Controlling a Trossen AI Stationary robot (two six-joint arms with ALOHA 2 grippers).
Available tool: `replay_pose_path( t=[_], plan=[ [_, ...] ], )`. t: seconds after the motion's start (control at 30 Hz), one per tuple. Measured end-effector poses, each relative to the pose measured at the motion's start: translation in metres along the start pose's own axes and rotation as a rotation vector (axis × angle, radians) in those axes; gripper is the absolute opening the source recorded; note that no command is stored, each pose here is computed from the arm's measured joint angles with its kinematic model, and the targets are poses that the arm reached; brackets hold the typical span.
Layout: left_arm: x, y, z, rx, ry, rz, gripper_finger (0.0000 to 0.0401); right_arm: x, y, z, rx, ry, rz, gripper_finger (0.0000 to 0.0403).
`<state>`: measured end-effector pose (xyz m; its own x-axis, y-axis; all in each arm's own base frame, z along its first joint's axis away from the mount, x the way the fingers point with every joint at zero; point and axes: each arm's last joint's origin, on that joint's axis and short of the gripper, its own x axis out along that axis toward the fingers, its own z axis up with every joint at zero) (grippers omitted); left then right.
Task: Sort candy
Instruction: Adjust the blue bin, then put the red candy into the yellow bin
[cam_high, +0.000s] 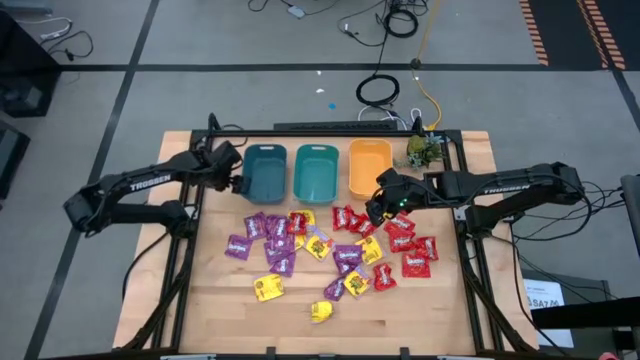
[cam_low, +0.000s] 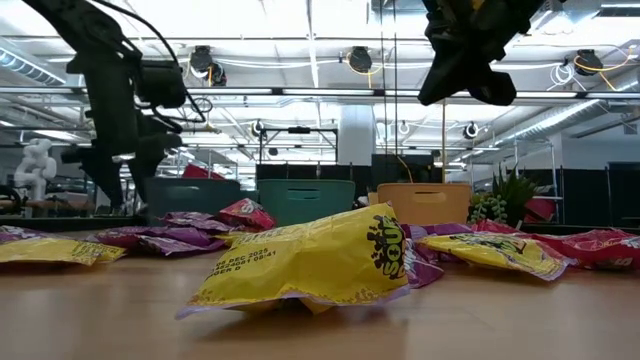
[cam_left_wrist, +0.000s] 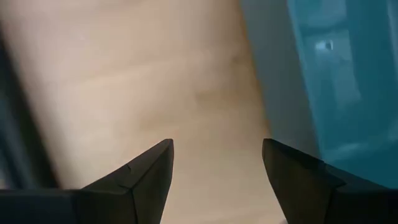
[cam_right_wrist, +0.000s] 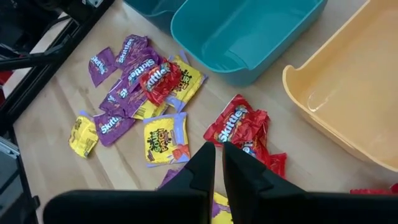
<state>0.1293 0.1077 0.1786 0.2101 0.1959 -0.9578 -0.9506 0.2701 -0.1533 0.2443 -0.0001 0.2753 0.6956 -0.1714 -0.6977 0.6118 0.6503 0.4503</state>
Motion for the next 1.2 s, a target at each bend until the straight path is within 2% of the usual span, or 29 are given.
replay_pose_path(
  t=[0.27, 0.4, 0.5, 0.63, 0.8, 0.93, 1.1, 1.2],
  plan=[
    [-0.005, 0.0, -0.002, 0.004, 0.003, 0.001, 0.0255, 0.0, 0.0, 0.0, -0.036, 0.004, 0.002, 0.0025],
    [-0.025, 0.002, 0.001, 0.004, -0.054, 0.069, 0.0255, 0.0, 0.0, 0.0, -0.04, 0.004, 0.001, 0.0025],
    [-0.045, 0.001, 0.003, 0.033, -0.109, 0.05, 0.0255, 0.0, 0.0, 0.0, -0.041, 0.007, -0.002, 0.0025],
    [-0.076, -0.004, -0.001, 0.116, -0.2, -0.081, 0.0255, 0.0, -0.006, -0.005, -0.036, 0.053, -0.053, 0.0025],
    [-0.11, -0.006, -0.015, 0.238, -0.385, -0.255, 0.0255, -0.003, -0.02, -0.016, 0.039, 0.167, -0.206, 0.0025],
    [-0.133, -0.008, -0.029, 0.388, -0.509, -0.47, 0.0255, -0.007, -0.027, -0.023, 0.1, 0.22, -0.297, 0.0025],
    [-0.157, -0.014, -0.044, 0.508, -0.646, -0.709, 0.0255, -0.01, -0.031, -0.028, 0.144, 0.224, -0.382, 0.0025],
    [-0.163, -0.023, -0.05, 0.578, -0.66, -0.795, 0.0255, -0.012, -0.034, -0.03, 0.16, 0.179, -0.446, 0.0025]
  ],
)
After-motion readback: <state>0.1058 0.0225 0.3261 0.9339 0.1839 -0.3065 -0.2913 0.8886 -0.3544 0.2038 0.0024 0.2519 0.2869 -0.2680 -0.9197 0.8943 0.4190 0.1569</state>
